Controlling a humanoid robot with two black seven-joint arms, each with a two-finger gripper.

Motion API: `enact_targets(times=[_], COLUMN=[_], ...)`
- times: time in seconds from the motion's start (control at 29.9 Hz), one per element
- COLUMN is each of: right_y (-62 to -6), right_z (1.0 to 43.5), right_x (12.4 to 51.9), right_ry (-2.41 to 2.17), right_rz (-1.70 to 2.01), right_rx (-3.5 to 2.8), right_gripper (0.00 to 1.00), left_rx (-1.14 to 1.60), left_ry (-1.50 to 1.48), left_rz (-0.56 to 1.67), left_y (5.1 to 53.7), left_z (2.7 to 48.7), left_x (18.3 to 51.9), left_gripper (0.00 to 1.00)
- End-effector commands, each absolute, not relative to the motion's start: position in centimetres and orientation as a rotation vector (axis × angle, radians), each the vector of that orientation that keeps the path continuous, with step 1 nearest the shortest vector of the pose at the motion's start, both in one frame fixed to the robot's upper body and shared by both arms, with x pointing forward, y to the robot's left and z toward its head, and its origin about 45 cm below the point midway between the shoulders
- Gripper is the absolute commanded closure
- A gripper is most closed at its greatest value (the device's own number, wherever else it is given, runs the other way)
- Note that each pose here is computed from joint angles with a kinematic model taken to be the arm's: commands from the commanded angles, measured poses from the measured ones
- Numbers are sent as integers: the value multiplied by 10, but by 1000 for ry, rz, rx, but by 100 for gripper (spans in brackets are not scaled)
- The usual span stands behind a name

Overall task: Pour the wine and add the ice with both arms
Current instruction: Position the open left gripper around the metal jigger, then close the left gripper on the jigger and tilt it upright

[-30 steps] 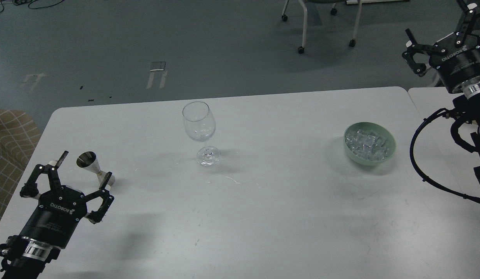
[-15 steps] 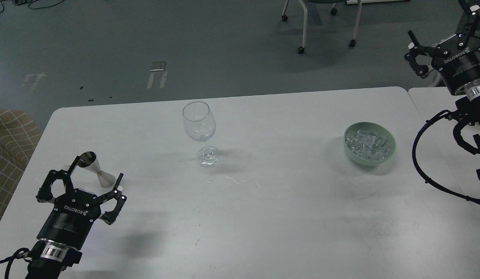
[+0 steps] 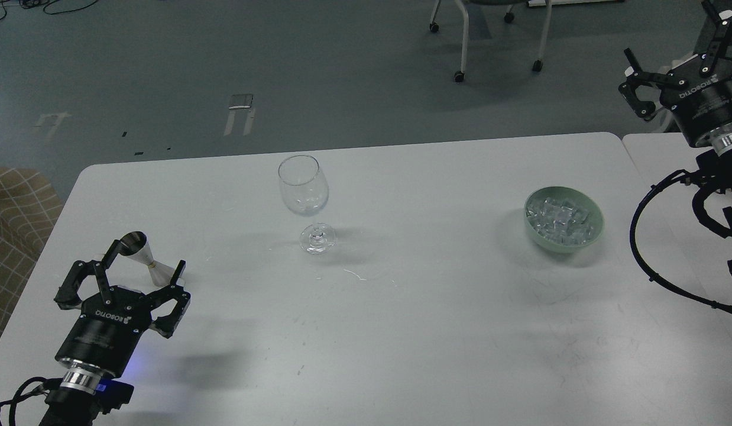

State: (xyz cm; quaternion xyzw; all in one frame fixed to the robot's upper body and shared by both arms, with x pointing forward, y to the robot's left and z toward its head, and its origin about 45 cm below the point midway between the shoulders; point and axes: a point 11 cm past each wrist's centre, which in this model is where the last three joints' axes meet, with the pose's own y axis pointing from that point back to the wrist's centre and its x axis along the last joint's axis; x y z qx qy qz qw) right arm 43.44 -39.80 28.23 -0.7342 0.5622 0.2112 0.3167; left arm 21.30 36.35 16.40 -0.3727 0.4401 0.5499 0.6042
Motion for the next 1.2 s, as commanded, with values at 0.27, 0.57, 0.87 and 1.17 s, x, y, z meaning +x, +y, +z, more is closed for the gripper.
enact_targets(times=[0.27, 0.57, 0.87, 1.17], right_y=[-406, -411, -412, -413], right_z=[274, 273, 270, 269], right_x=[426, 419, 418, 417], right_ry=[1508, 1523, 1529, 1532], right_rz=[565, 560, 564, 567], right_rx=[-1925, -1917, -1916, -1914], right_gripper=[0, 0, 0, 0], left_rx=[-961, -980, -1016, -999], left_ry=[1034, 1043, 1060, 1081], left_rz=[1326, 1356, 1333, 1346], left_y=[372, 378, 366, 365], left_z=[158, 144, 138, 135], left_x=[210, 206, 206, 206], left_gripper=[21, 20, 20, 17])
